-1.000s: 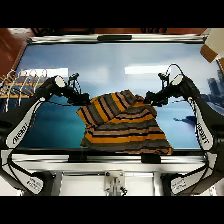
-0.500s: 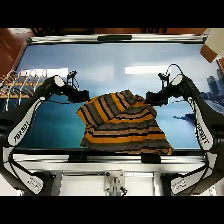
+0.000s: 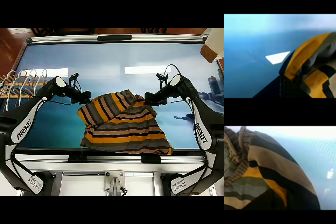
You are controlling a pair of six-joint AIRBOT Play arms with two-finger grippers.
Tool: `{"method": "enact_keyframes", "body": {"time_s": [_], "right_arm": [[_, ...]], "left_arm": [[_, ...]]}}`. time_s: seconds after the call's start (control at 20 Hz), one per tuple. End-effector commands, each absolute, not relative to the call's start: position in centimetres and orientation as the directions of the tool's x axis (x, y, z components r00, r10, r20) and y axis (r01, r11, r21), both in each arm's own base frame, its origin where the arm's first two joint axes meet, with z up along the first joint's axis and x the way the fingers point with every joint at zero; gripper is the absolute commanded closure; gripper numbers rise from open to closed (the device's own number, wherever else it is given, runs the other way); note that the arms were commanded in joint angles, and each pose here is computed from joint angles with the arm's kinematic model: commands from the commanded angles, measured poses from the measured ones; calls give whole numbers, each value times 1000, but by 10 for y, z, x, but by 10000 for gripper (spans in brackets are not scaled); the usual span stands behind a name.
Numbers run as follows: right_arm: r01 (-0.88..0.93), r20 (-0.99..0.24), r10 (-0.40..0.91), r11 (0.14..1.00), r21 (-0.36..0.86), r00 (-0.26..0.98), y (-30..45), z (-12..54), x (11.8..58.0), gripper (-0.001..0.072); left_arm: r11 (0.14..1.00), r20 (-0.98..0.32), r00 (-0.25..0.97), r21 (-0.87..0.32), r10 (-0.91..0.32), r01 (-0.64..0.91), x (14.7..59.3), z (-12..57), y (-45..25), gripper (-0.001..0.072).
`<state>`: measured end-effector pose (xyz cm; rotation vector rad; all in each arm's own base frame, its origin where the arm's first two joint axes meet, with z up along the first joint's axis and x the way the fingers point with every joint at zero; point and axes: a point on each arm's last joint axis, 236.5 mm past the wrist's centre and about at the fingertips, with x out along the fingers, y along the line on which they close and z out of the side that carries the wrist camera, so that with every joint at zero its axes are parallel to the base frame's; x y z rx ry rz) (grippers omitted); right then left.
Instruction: Fold the shirts.
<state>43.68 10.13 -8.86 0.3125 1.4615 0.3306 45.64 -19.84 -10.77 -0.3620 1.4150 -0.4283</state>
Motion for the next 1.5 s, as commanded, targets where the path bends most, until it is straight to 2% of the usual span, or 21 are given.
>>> {"method": "enact_keyframes", "body": {"time_s": [0.0, 0.25, 0.4, 0.55, 0.7, 0.8, 0.9, 1.0, 1.1, 1.15, 1.25, 1.35, 1.45], "right_arm": [[-47, -915, 400, 916, 398, 61, 110, -96, 434, 667], [-134, -911, 392, 917, 376, 127, 106, -81, 446, 663], [-192, -881, 380, 922, 336, 282, 103, -41, 472, 662], [-282, -763, 365, 927, 247, 533, 99, 54, 516, 662], [-330, -547, 350, 934, 138, 760, 95, 186, 536, 662], [-345, -370, 344, 936, 66, 863, 92, 279, 526, 662], [-331, -154, 330, 943, 16, 931, 87, 374, 501, 662], [-309, 62, 309, 951, -16, 949, 81, 458, 463, 662], [-309, 141, 312, 950, -44, 939, 80, 497, 421, 662], [-332, 112, 335, 942, -46, 935, 85, 495, 406, 662], [-404, -60, 403, 915, -10, 913, 101, 461, 385, 663], [-454, -297, 456, 887, 82, 839, 114, 399, 374, 663], [-450, -520, 443, 885, 121, 731, 120, 326, 365, 663]], "left_arm": [[856, -860, 38, -501, -509, 125, 441, -105, -202, 659], [843, -840, 142, -488, -524, 227, 466, -63, -206, 663], [829, -791, 270, -472, -549, 302, 504, -5, -213, 663], [808, -680, 444, -424, -583, 410, 543, 93, -221, 663], [791, -488, 624, -335, -610, 512, 551, 227, -220, 663], [799, -314, 735, -279, -600, 533, 531, 317, -208, 663], [815, -77, 824, -228, -561, 533, 496, 416, -188, 664], [831, 182, 850, -187, -494, 524, 442, 510, -161, 663], [849, 306, 831, -113, -464, 516, 387, 563, -144, 662], [853, 304, 830, -89, -468, 513, 369, 568, -142, 663], [846, 176, 841, -70, -512, 529, 353, 540, -149, 664], [842, -83, 841, -136, -535, 522, 359, 469, -156, 664], [862, -381, 775, -173, -505, 476, 367, 376, -156, 664]]}}
